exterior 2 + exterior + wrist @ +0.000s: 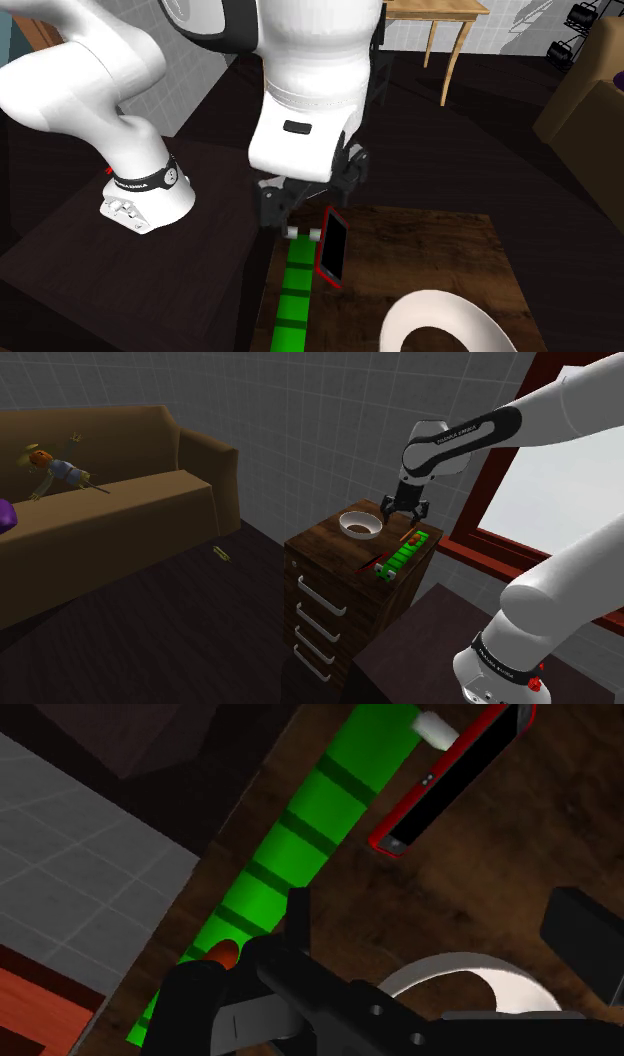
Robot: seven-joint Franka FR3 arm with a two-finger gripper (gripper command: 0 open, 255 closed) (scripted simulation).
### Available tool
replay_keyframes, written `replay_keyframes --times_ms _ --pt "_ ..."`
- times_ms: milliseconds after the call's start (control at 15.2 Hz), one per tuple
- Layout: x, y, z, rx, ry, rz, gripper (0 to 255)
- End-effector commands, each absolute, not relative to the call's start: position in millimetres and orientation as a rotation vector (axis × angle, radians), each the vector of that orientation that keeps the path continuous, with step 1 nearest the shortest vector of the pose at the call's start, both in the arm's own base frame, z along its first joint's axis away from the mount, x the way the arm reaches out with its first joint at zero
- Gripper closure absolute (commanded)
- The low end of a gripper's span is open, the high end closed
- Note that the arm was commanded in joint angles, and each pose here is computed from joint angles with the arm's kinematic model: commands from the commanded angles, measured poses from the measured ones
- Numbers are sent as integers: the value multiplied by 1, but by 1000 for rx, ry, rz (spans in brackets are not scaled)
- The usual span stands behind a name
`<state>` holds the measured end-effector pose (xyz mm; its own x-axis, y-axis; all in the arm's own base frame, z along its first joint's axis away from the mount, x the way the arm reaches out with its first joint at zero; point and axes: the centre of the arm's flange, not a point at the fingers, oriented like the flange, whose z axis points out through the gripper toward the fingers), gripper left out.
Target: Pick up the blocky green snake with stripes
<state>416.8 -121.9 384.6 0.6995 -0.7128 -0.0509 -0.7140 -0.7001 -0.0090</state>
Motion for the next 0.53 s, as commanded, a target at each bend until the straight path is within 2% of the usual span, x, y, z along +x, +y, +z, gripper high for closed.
replay_keyframes --times_ms 0,462 --pt "422 -138 363 -2819 1342 64 0" --pt "424 -200 298 -2602 1785 59 0"
